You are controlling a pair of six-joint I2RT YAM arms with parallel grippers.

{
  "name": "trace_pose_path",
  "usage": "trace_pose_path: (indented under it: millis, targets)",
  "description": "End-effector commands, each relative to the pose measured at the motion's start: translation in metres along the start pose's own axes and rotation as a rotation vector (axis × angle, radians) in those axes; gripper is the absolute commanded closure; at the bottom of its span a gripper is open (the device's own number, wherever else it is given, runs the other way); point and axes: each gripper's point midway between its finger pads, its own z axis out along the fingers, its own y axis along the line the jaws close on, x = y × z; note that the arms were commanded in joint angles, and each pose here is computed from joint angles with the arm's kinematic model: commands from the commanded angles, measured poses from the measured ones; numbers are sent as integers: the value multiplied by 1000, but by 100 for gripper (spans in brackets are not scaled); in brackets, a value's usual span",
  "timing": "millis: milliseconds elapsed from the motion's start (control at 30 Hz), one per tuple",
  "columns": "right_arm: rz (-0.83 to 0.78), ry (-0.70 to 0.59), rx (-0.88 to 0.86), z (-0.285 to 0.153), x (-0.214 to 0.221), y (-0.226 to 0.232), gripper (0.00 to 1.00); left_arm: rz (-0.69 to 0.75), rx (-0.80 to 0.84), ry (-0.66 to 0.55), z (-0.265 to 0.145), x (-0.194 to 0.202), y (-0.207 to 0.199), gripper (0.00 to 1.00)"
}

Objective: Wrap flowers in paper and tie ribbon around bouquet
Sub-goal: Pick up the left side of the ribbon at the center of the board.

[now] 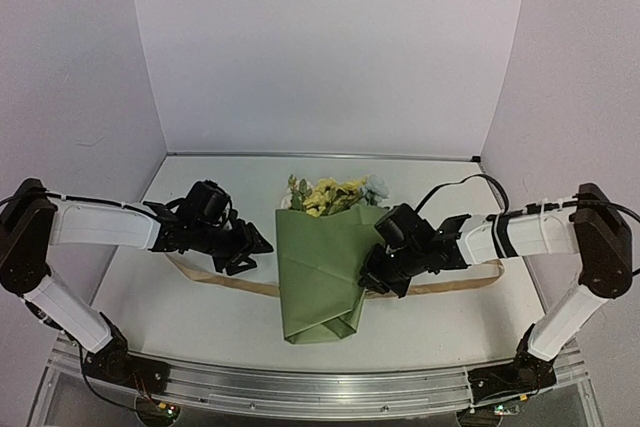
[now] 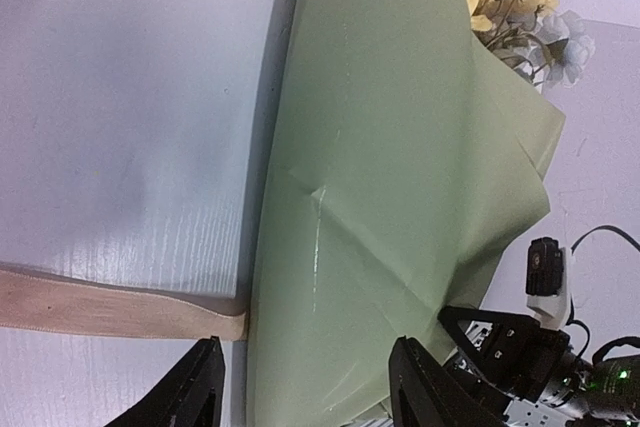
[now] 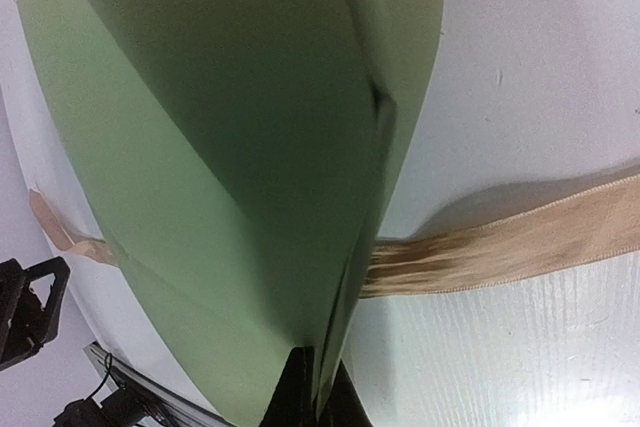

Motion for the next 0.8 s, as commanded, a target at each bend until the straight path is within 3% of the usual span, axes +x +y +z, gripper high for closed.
trace_pose_path:
  millis: [0, 133, 233, 467, 767]
  targets:
    - [25, -81, -78, -15, -14, 23, 100, -99, -138, -203, -34, -25, 34, 44]
    - [20, -68, -75, -9, -9, 20, 100, -225, -322, -420, -79, -43, 89, 43]
    - [14, -56, -76, -3, -6, 20, 100, -295, -372, -543, -107, -59, 114, 43]
    - [8, -35, -82, 9, -1, 17, 100, -349, -590, -623, -122, -82, 160, 47]
    - [5, -9, -97, 18, 5, 16, 100, -373, -693, -639, -108, -94, 177, 43]
